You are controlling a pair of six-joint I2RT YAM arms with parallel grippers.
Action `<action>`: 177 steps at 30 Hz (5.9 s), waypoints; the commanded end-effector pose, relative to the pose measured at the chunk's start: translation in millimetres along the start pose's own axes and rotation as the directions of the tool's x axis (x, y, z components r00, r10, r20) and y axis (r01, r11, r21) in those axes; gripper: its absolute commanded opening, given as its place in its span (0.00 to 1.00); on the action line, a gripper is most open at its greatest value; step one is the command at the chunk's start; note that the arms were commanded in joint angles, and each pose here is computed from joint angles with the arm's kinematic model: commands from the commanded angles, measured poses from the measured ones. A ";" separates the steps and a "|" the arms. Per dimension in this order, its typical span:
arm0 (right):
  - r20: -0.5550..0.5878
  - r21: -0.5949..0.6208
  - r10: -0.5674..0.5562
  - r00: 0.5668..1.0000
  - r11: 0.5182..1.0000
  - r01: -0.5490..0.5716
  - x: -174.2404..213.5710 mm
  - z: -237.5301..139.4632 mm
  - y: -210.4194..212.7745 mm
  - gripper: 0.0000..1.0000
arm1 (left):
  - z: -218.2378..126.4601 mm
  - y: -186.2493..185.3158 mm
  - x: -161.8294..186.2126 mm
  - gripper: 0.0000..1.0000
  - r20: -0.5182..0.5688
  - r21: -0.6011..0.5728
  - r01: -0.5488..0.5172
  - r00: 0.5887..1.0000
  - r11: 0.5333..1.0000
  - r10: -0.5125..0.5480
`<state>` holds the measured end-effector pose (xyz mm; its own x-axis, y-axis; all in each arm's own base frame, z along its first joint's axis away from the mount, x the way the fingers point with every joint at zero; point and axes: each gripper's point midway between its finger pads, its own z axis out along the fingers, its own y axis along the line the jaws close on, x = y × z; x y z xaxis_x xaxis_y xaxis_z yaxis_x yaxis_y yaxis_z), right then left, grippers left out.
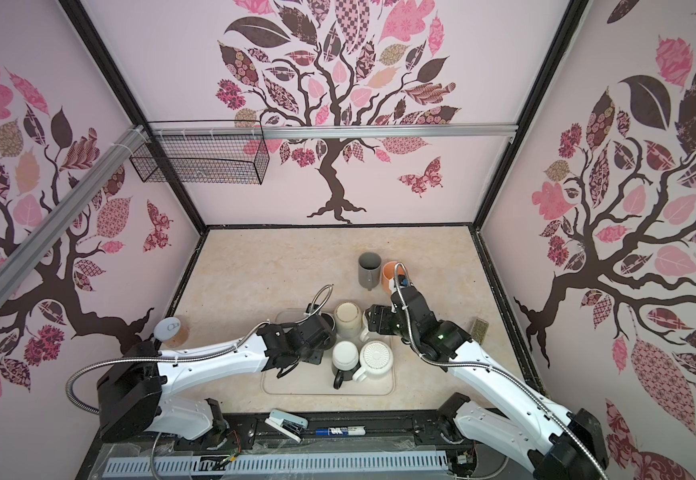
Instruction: Turn the mug right side up
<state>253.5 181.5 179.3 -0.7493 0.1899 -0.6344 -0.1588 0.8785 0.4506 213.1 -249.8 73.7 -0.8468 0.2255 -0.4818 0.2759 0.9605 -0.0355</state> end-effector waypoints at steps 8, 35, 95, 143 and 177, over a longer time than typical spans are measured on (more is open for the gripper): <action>0.027 -0.002 0.007 1.000 1.000 -0.007 -4.7 -3.0 1.3 0.81 | 2.2 -14.0 -21.1 0.34 0.017 -0.005 -0.043 0.999 0.999 0.043; 0.010 -0.047 0.011 1.000 0.999 -0.011 3.6 -6.6 4.5 0.81 | -4.2 22.7 -35.4 0.00 0.047 -0.260 -0.131 0.988 0.957 0.148; -0.329 -0.918 0.458 0.826 0.049 -0.393 -34.2 -7.1 236.0 0.50 | -236.0 52.0 -164.5 0.00 0.439 0.154 0.083 0.887 0.985 -0.143; -0.365 -0.931 0.303 0.880 -0.136 -0.339 -75.5 -49.6 284.4 0.50 | -304.0 100.0 -173.6 0.00 0.555 0.489 0.343 0.587 0.802 -0.589; -0.334 -0.942 0.296 0.895 -0.080 -0.325 -85.4 -80.6 229.8 0.61 | -272.1 64.0 -196.0 0.00 0.332 0.791 0.257 0.582 0.555 -0.742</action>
<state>245.1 342.5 355.8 -0.9309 0.3114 -0.1907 -0.3196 -0.4423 0.8380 272.7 -182.9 369.7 -0.5972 -0.6040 -0.5278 0.1774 0.5422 -0.8213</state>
